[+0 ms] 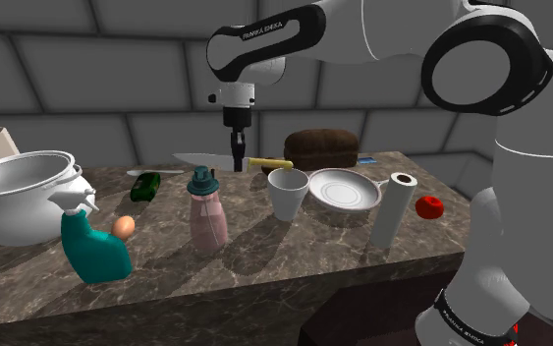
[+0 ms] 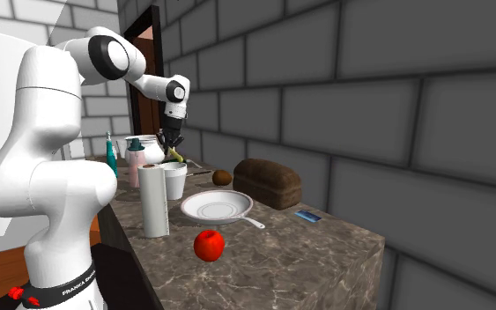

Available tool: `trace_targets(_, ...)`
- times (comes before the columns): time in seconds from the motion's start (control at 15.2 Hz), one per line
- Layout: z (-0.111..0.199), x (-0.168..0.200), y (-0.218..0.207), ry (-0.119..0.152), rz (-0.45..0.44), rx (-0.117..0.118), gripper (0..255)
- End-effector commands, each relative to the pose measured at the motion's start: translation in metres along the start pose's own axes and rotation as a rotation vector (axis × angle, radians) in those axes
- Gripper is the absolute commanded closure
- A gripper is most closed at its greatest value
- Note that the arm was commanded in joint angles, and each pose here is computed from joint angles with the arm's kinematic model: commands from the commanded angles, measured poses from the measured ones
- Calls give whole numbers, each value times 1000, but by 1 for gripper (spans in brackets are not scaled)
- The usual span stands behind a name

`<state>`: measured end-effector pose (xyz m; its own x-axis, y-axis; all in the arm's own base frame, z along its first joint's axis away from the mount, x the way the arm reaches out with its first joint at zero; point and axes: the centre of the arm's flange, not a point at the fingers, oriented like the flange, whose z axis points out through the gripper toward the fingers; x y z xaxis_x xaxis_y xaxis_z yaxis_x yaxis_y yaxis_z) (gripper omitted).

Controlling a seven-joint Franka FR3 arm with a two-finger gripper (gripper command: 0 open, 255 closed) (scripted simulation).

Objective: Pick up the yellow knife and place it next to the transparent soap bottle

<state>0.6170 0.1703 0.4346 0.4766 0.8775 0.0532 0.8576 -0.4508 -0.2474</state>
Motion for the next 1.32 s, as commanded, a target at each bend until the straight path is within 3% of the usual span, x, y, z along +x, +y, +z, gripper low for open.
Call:
trace_targets(0.0, 10, 0, 2, 0, 0, 0, 255)
trace_targets(1.25, 107, -5, 26, 0, 0, 0, 255)
